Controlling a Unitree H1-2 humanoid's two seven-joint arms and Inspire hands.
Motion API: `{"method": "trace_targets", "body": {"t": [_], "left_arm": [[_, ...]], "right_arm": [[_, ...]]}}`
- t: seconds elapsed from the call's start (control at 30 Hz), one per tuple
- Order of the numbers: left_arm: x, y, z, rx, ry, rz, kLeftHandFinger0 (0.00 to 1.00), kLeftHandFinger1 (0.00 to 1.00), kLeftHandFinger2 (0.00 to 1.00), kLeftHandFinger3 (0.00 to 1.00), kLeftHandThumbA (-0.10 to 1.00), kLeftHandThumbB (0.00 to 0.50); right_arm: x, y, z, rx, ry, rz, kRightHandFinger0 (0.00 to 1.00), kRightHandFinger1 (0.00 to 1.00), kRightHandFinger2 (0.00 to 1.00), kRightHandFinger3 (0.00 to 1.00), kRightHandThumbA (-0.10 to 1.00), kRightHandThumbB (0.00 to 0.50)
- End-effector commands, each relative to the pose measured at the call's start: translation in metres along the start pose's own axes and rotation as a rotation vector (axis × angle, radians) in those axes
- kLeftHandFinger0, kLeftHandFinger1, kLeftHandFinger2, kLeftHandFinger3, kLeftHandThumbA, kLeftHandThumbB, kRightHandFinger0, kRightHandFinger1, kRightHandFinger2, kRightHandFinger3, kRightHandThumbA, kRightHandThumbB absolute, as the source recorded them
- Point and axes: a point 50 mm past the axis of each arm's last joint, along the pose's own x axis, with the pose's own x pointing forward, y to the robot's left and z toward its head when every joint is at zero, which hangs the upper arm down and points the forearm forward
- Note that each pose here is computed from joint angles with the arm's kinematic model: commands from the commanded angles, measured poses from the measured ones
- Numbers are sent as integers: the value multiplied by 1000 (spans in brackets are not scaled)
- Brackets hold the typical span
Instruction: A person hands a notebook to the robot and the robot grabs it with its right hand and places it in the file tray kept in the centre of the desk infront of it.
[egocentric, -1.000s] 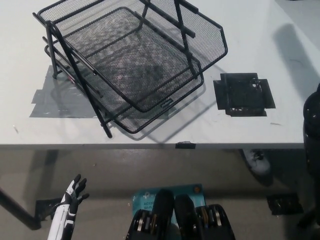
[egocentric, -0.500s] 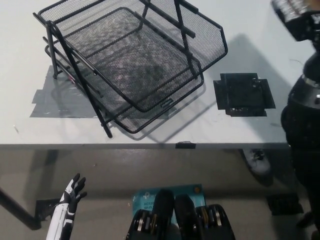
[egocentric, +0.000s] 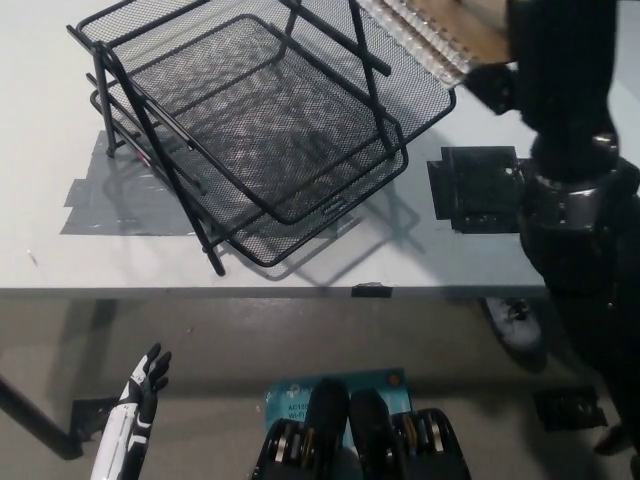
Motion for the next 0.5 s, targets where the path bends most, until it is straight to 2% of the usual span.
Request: {"method": "trace_targets", "body": {"t": [0.0,0.07,0.13,0.17,0.2,0.23,0.37,0.4,0.47], "left_arm": [[0,6,7,22,-43,13,1000,1000,1000,1000,1000,397],[0,6,6,23,-46,13,1000,1000,1000,1000,1000,392],[-1,5,6,26,-47,12,1000,1000,1000,1000,1000,393],[-2,5,6,28,-47,11,1000,1000,1000,1000,1000,390],[-2,5,6,30,-48,10,1000,1000,1000,1000,1000,390],[-2,5,6,30,-49,11,1000,1000,1000,1000,1000,384],[-2,7,7,34,-52,11,1000,1000,1000,1000,1000,376],[-2,7,6,32,-51,10,1000,1000,1000,1000,1000,375],[-1,7,7,29,-53,8,1000,1000,1000,1000,1000,374]], "right_arm": [[32,0,-2,-73,-176,-67,0,0,6,2,814,0],[28,9,-5,-73,-182,-33,0,0,57,34,789,0],[21,19,-8,-74,-190,15,0,0,144,109,763,0],[19,21,-8,-74,-191,21,0,0,108,83,700,31],[19,21,-8,-73,-192,24,0,0,108,83,700,31],[15,26,-10,-81,-192,42,0,0,107,125,794,1],[-3,48,-15,-86,-197,113,0,0,114,134,787,0],[-10,52,-15,-89,-206,147,0,0,117,159,814,0],[-14,55,-14,-90,-218,168,0,0,124,205,772,0]]}}
